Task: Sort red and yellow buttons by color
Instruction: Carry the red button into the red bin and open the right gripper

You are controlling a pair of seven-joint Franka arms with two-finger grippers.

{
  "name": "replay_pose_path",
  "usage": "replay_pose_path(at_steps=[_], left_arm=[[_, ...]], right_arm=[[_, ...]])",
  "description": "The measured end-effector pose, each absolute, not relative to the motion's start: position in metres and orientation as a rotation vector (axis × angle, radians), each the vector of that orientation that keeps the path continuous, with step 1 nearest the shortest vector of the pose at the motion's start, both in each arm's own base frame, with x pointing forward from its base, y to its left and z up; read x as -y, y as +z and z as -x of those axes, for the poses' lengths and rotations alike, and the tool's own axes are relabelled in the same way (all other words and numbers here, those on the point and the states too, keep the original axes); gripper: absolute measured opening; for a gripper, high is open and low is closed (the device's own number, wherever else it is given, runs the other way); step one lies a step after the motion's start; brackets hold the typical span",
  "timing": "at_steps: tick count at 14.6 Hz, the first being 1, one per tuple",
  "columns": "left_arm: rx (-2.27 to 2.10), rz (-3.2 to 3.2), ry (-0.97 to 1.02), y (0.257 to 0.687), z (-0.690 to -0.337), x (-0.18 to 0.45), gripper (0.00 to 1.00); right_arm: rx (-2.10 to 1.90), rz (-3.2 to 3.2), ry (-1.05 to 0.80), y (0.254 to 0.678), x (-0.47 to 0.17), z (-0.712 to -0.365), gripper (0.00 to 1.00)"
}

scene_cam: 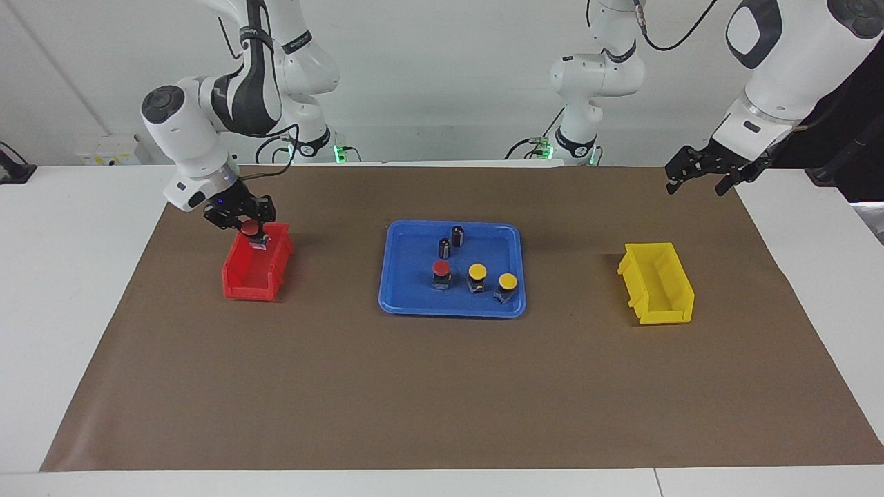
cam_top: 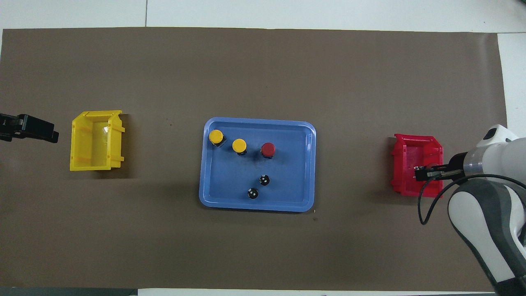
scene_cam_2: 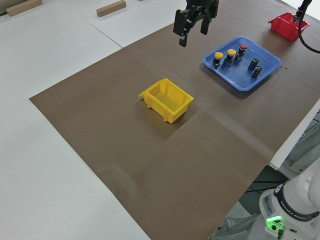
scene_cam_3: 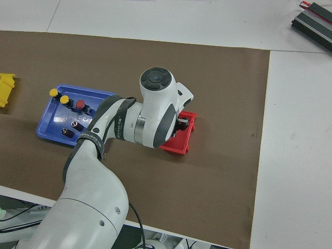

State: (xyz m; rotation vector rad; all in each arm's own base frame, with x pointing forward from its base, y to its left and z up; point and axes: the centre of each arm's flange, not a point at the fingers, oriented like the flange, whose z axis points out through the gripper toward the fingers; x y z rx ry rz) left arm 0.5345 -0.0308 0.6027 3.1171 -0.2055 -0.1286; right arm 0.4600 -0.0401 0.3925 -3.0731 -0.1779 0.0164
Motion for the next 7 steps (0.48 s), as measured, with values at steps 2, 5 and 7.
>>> replay_pose_path(at_steps=[2,5,7], left_arm=[[0.205,-3.117,-0.129,0.603,-0.535,0.031,1.0],[0.205,-3.117,-0.129,0.603,-0.535,0.031,1.0],[0.205,-3.117,-0.129,0.603,-0.535,0.031,1.0]], right_arm=[[0.175,3.077,0.004,0.378,0.04,-0.456,0.37],[0.174,3.082,-0.005,0.353,0.04,-0.449,0.37],[0.173,3.083,-0.003,0.343,0.039,-0.444,0.37]])
